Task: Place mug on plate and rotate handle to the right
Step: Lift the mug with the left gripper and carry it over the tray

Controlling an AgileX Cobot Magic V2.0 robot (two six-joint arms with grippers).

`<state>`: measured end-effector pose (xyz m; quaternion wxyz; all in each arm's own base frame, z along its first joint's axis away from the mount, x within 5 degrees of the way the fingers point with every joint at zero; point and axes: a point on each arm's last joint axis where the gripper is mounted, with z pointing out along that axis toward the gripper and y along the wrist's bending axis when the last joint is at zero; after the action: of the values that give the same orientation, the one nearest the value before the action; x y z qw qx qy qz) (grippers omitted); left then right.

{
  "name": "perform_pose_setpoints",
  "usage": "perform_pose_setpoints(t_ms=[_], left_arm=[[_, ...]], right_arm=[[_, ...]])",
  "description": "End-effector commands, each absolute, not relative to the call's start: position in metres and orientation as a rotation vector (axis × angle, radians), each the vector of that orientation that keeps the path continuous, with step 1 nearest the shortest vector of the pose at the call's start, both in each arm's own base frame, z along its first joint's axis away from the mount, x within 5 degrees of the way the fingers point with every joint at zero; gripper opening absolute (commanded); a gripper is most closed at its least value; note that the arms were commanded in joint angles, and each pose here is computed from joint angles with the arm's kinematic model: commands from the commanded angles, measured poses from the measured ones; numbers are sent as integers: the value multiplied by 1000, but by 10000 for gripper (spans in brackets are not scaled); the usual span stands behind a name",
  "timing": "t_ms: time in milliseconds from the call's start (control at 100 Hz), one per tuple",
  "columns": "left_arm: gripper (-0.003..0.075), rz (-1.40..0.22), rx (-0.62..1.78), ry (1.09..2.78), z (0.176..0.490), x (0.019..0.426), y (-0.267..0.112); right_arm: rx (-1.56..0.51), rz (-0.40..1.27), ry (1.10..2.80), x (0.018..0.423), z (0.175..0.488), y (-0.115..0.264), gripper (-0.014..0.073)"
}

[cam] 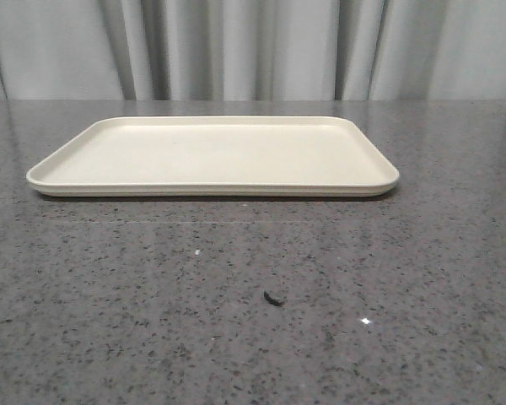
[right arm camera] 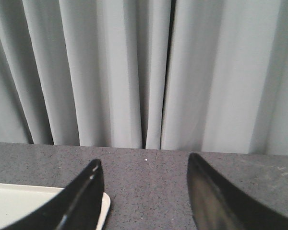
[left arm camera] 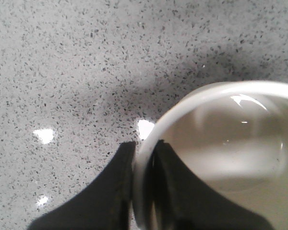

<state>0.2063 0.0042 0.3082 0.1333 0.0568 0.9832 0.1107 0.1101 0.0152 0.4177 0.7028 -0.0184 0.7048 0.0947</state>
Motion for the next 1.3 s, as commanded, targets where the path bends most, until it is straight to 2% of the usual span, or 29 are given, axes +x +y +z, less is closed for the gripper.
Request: perform_pose_setpoints(t_ms=[0, 430, 820, 1150, 1290], left_arm=[[-18, 360, 172, 2790, 316, 210, 7], [-17, 299, 180, 2757, 322, 208, 4], [-17, 287, 171, 2607, 377, 196, 4], [-19, 21, 246, 2435, 429, 210, -16], [-19, -181, 336, 2380, 444, 232, -34]], right_arm=[[-29, 195, 1484, 109, 433, 13, 405], [-29, 195, 1484, 109, 433, 13, 405], [-28, 195, 1483, 109, 433, 13, 405], [-28, 195, 1481, 109, 433, 13, 405], [-29, 195, 1484, 109, 433, 13, 405]])
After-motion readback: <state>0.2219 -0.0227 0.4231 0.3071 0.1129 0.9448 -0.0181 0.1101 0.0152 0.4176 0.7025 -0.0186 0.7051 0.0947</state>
